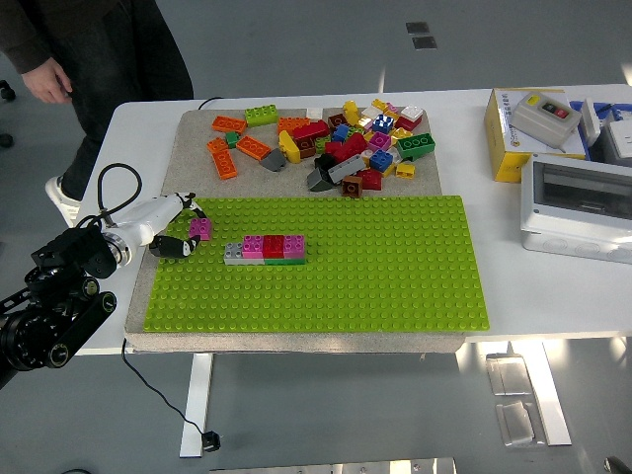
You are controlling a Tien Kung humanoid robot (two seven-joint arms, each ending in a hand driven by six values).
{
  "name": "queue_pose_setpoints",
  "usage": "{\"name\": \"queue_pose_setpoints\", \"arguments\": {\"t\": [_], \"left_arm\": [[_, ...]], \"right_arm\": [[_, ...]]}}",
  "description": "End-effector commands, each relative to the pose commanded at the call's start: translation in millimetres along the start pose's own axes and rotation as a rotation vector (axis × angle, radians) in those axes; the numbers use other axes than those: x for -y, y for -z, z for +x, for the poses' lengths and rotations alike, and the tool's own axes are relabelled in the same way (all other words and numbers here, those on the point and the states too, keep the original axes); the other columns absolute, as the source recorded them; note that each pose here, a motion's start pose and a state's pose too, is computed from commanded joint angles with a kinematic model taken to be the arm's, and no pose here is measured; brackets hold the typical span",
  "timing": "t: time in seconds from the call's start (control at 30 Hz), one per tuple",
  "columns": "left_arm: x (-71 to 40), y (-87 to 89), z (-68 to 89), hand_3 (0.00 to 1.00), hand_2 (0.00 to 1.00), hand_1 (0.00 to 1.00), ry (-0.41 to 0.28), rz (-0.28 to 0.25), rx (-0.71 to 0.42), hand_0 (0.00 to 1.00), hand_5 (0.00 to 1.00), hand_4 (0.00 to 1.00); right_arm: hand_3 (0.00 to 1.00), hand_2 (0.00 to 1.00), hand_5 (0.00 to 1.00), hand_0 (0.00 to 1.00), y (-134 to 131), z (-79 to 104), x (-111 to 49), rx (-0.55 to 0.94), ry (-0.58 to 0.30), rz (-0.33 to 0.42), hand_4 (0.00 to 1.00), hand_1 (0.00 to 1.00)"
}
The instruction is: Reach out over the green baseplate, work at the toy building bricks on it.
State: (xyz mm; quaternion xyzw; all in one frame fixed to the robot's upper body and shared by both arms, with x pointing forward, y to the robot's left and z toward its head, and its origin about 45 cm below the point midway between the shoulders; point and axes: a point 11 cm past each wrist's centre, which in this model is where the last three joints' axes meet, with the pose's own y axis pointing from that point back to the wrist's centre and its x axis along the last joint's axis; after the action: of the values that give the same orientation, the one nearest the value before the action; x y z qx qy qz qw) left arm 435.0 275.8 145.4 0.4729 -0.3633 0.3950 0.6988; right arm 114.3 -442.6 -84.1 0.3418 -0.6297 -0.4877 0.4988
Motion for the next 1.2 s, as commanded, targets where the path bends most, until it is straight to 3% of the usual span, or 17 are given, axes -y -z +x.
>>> {"name": "queue_pose_setpoints", "arguments": {"t": [0.57,0.63,0.97,1.03,1.2], "left_arm": [[0.5,-0.3,-1.4,0.635,0.995,0.966,-0.002,0.002,-0.003,0.942,0.175,0.551],[0.6,-1.2,-0.4,0.627,0.989,0.962,-0.007,-0.002,-0.004,0.938,0.151,0.513],[-1.0,-9.3,15.3,0.616,0.985,0.961,-0.039,-0.033,-0.034,0.934,0.149,0.504],[-1.8,-11.4,18.5,0.574,0.984,0.959,-0.043,-0.039,-0.040,0.933,0.152,0.496],[-11.0,-12.4,24.7,0.564,0.983,0.960,-0.029,-0.027,-0.091,0.931,0.156,0.498]], "right_arm": [[0.748,0.602,0.998,0.654,-2,-0.6,0.7,-0.006,-0.001,0.000,0.590,0.568],[0.747,0.602,0.998,0.654,-2,-0.6,0.6,-0.007,-0.001,0.001,0.588,0.569],[0.746,0.602,0.998,0.653,0,0.5,0.3,-0.005,-0.003,0.003,0.587,0.569],[0.747,0.601,0.998,0.653,0,0.8,0.3,-0.004,-0.003,0.003,0.586,0.568],[0.746,0.600,0.998,0.653,-1,3.3,0.5,0.001,-0.007,0.003,0.585,0.565]]}}
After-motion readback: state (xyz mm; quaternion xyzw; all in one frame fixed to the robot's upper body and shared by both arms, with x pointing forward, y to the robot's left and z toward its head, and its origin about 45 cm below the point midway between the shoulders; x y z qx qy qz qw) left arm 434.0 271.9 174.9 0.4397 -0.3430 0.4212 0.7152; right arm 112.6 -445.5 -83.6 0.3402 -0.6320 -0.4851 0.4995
